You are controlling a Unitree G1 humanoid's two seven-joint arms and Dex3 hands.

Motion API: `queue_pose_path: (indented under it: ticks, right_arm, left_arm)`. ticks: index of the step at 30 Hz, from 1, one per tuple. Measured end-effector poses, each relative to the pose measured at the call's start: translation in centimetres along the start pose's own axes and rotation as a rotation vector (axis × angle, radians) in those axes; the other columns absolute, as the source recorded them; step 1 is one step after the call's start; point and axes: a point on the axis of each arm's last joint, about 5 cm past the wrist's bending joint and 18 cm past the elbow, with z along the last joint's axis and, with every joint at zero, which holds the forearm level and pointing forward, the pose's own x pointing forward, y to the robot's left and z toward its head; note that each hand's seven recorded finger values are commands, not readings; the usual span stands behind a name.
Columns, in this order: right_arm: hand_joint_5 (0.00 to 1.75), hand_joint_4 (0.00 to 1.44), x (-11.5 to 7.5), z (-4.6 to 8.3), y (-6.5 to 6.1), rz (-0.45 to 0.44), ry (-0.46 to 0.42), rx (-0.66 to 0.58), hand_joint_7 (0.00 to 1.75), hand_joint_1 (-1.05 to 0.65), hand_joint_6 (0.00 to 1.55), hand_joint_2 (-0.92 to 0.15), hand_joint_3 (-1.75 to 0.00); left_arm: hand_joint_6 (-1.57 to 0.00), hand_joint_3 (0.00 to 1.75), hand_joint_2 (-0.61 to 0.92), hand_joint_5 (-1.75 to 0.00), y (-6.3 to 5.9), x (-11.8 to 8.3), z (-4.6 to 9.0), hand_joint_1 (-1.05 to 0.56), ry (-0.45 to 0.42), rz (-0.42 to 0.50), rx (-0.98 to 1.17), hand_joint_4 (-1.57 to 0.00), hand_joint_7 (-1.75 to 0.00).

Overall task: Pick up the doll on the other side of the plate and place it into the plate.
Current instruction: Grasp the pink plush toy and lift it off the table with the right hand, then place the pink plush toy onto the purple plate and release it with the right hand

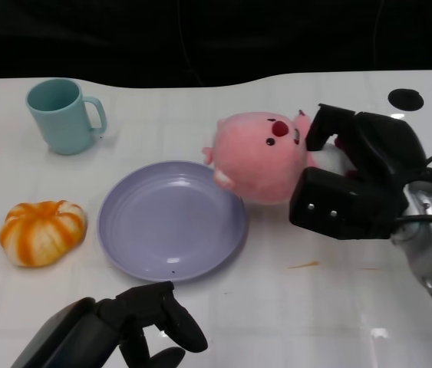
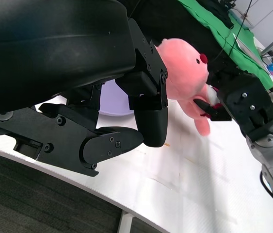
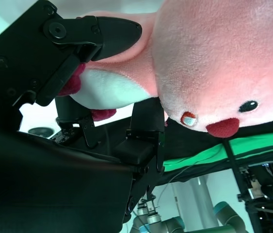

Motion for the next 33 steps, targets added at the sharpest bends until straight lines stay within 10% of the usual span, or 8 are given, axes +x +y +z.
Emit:
queue_pose_path:
  ticks: [11, 20, 22, 24, 26, 27, 29, 33]
  right_arm:
    - [1.75, 0.98, 2.4, 6.0, 1.1, 0.047, -0.165, 0.024, 1.75, -0.23, 0.71, -0.35, -1.26]
    - [1.75, 0.97, 2.8, 8.3, 2.5, 0.108, -0.184, 0.023, 1.71, -0.23, 0.72, -0.35, -1.14]
    - [1.75, 0.95, 2.7, 8.7, 2.7, 0.116, -0.185, 0.033, 1.51, -0.23, 0.75, -0.4, -1.04]
    - [1.71, 0.88, 2.7, 9.0, 2.9, 0.137, -0.177, 0.039, 0.64, -0.28, 0.88, -0.62, -0.59]
    - [1.68, 0.86, 2.7, 9.3, 2.9, 0.174, -0.166, 0.039, 0.31, -0.28, 0.95, -0.71, -0.41]
    - [1.21, 0.62, 2.8, 9.4, 2.9, 0.199, -0.167, 0.04, 0.14, -0.37, 0.78, -0.82, -0.26]
    - [0.68, 0.38, 2.8, 9.5, 2.8, 0.274, -0.173, 0.04, 0.03, -0.48, 0.57, -0.9, -0.18]
    - [0.41, 0.23, 2.8, 9.6, 2.2, 0.382, -0.2, 0.0, 0.0, -0.6, 0.41, -0.92, -0.23]
  left_arm:
    - [-0.64, 0.61, 0.83, -1.62, -0.3, 0.5, -0.3, -0.21, 0.006, -0.01, 0.007, -0.58, -1.06]
    - [-0.65, 0.6, 0.83, -1.7, -0.7, 0.3, -0.3, -0.21, 0.012, -0.022, 0.011, -0.57, -1.05]
    - [-0.65, 0.6, 0.84, -1.67, -0.8, 0.3, -0.3, -0.21, 0.015, -0.023, 0.014, -0.57, -1.05]
    - [-0.64, 0.59, 0.84, -1.65, -0.8, 0.2, -0.2, -0.22, 0.012, -0.023, 0.016, -0.57, -1.06]
    - [-0.64, 0.58, 0.85, -1.66, -0.9, 0.2, 0.0, -0.22, 0.005, -0.025, 0.014, -0.58, -1.07]
    - [-0.64, 0.59, 0.84, -1.69, -0.9, 0.2, 0.0, -0.21, 0.003, -0.025, 0.014, -0.58, -1.07]
    - [-0.64, 0.61, 0.83, -1.71, -1.0, 0.2, 0.1, -0.22, -0.001, -0.023, 0.014, -0.58, -1.08]
    - [-0.64, 0.62, 0.82, -1.7, -1.1, 0.3, 0.2, -0.23, -0.002, -0.017, 0.011, -0.58, -1.08]
